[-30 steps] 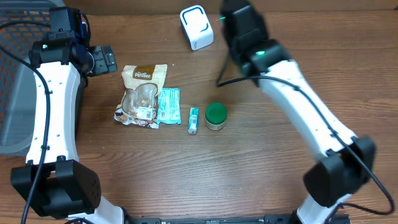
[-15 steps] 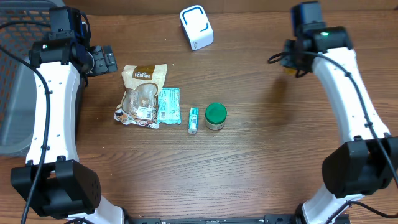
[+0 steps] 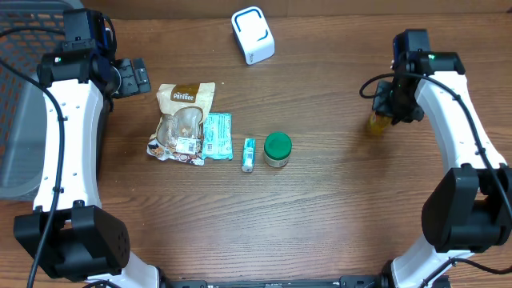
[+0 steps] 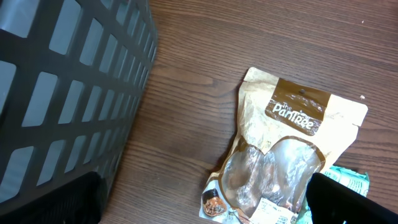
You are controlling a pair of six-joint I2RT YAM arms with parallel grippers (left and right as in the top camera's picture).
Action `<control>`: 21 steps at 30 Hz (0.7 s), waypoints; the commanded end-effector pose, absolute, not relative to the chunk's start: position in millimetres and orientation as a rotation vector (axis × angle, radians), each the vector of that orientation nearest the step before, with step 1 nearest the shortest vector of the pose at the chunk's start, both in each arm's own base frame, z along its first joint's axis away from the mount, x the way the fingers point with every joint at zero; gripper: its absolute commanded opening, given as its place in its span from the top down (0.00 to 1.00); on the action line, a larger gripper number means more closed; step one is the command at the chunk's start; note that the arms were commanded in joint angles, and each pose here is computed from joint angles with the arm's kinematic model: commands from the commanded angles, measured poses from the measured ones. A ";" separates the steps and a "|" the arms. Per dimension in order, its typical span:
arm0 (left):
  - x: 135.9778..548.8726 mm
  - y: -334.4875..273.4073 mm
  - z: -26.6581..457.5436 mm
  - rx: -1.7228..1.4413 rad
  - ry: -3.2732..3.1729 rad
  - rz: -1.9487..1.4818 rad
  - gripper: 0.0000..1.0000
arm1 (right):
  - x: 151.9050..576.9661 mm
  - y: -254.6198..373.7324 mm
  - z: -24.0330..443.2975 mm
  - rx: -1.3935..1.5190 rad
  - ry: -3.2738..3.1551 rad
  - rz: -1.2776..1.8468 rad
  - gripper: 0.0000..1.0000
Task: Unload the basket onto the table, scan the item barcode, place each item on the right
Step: 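Move the bottle right and lower it onto the table, release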
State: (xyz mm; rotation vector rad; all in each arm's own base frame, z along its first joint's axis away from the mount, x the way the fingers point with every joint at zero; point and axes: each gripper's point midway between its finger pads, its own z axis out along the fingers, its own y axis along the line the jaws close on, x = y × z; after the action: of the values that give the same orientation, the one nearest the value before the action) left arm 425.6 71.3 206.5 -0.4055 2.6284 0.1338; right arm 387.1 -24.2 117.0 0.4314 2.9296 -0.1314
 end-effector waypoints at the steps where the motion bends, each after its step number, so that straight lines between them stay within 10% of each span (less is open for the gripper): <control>1: 426.9 77.2 213.1 -0.414 2.609 0.154 0.00 | 386.7 -25.5 118.1 0.390 2.927 -0.127 0.73; 21: 426.9 77.2 213.1 -0.414 2.609 0.154 0.00 | 387.9 -27.4 117.5 0.397 2.919 -0.141 0.16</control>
State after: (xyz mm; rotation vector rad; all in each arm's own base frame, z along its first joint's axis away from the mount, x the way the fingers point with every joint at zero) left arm 425.6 71.3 206.5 -0.4055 2.6284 0.1338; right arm 385.0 -23.7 113.9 0.3853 2.9460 -0.1339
